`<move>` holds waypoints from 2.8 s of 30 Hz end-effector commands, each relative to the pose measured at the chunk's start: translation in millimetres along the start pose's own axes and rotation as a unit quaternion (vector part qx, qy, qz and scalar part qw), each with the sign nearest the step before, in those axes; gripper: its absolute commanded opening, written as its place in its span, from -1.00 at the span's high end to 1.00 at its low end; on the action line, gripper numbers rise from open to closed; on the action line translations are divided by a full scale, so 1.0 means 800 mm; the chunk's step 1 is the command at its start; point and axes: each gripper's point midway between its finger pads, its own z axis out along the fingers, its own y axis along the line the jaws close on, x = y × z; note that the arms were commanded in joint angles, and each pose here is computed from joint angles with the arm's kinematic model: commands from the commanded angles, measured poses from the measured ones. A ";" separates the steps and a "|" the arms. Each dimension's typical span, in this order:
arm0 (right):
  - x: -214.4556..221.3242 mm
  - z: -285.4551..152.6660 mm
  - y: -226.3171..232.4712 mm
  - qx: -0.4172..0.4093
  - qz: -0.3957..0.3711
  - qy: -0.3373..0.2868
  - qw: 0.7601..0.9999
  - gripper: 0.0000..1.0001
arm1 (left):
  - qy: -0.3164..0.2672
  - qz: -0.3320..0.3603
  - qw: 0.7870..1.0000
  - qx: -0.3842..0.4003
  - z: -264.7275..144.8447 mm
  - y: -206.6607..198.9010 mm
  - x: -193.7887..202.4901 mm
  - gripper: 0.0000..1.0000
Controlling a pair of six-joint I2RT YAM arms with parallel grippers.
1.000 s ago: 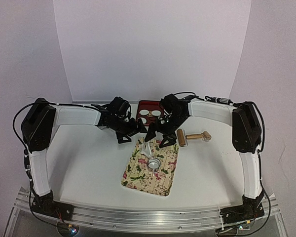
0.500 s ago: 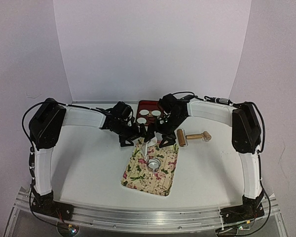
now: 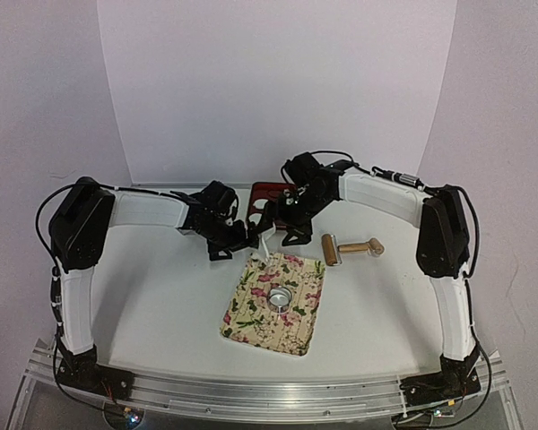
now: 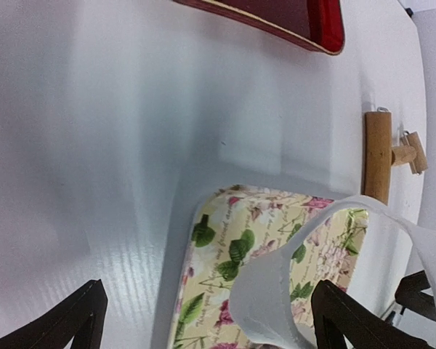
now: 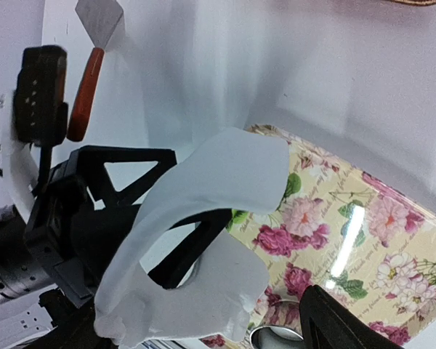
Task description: Roll out the dumpling wrappers from the dough
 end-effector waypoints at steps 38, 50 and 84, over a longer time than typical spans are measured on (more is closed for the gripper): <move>0.006 -0.025 0.024 -0.061 0.123 0.013 0.990 -0.56 | -0.102 0.103 0.987 0.067 -0.030 -0.079 -0.006 0.60; 0.001 -0.046 0.012 -0.051 0.127 -0.012 0.991 -0.59 | -0.049 0.067 0.996 0.027 0.001 -0.046 0.014 0.73; 0.130 0.003 -0.094 0.159 -0.109 0.097 0.976 0.03 | 0.007 0.083 0.994 0.070 -0.106 -0.035 0.089 -0.69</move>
